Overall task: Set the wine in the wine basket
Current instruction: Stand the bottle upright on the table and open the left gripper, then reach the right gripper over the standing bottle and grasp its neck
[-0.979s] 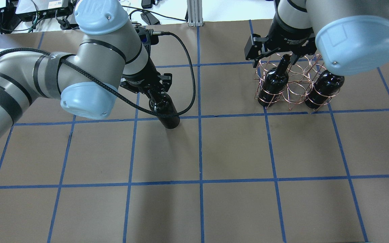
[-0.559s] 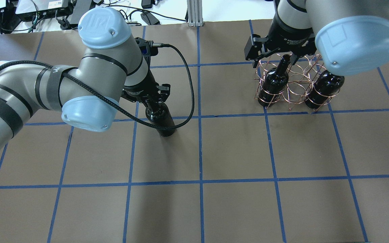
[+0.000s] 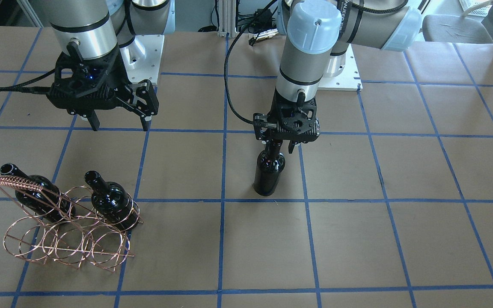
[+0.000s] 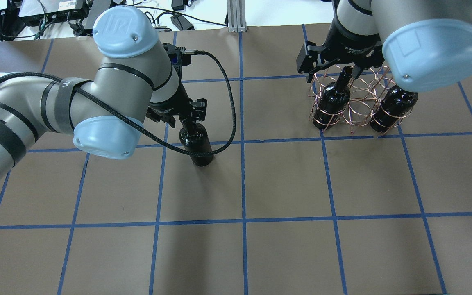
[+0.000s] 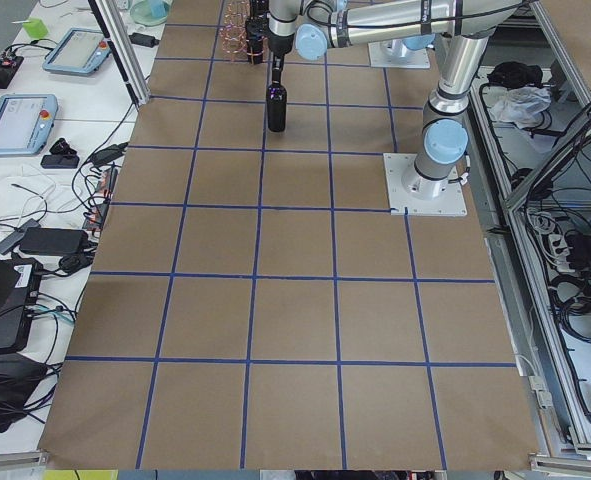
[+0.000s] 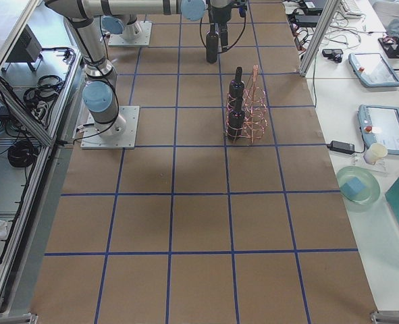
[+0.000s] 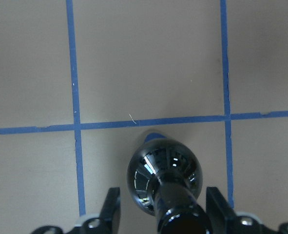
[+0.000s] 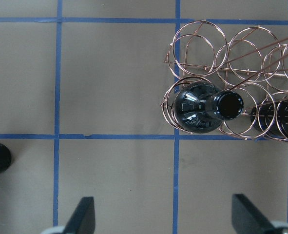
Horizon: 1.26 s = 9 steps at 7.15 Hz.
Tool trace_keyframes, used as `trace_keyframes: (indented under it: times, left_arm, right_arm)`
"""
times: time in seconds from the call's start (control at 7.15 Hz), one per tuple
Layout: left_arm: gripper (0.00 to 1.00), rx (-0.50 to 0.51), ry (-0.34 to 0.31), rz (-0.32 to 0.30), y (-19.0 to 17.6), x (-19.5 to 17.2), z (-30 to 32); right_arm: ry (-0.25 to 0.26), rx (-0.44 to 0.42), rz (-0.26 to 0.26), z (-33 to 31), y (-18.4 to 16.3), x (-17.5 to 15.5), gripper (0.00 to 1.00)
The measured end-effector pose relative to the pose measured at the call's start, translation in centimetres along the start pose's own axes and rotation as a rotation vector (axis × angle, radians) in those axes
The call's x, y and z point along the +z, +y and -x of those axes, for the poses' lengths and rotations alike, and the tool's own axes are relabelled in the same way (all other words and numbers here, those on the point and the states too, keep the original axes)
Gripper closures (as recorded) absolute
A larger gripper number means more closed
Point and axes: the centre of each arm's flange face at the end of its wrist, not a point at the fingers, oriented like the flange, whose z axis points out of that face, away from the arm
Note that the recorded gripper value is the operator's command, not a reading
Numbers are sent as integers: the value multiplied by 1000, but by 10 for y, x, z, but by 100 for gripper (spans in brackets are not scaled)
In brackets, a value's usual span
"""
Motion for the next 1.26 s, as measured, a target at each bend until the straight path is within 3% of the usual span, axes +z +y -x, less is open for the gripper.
trace_keyframes:
  times: [0.42,0.7,1.26]
  left_arm:
    - [0,-50,-22,-23,-30,-64,28]
    - [0,-128,-51,36,-52,-112,93]
    - [0,-147,-65,72,-61,-123,183]
  right_arm:
    - [0,0,0,0,0,0,0]
    - [-1,0,1,0,0,1,0]
    - [-2,2,-2,0,0,-1,0]
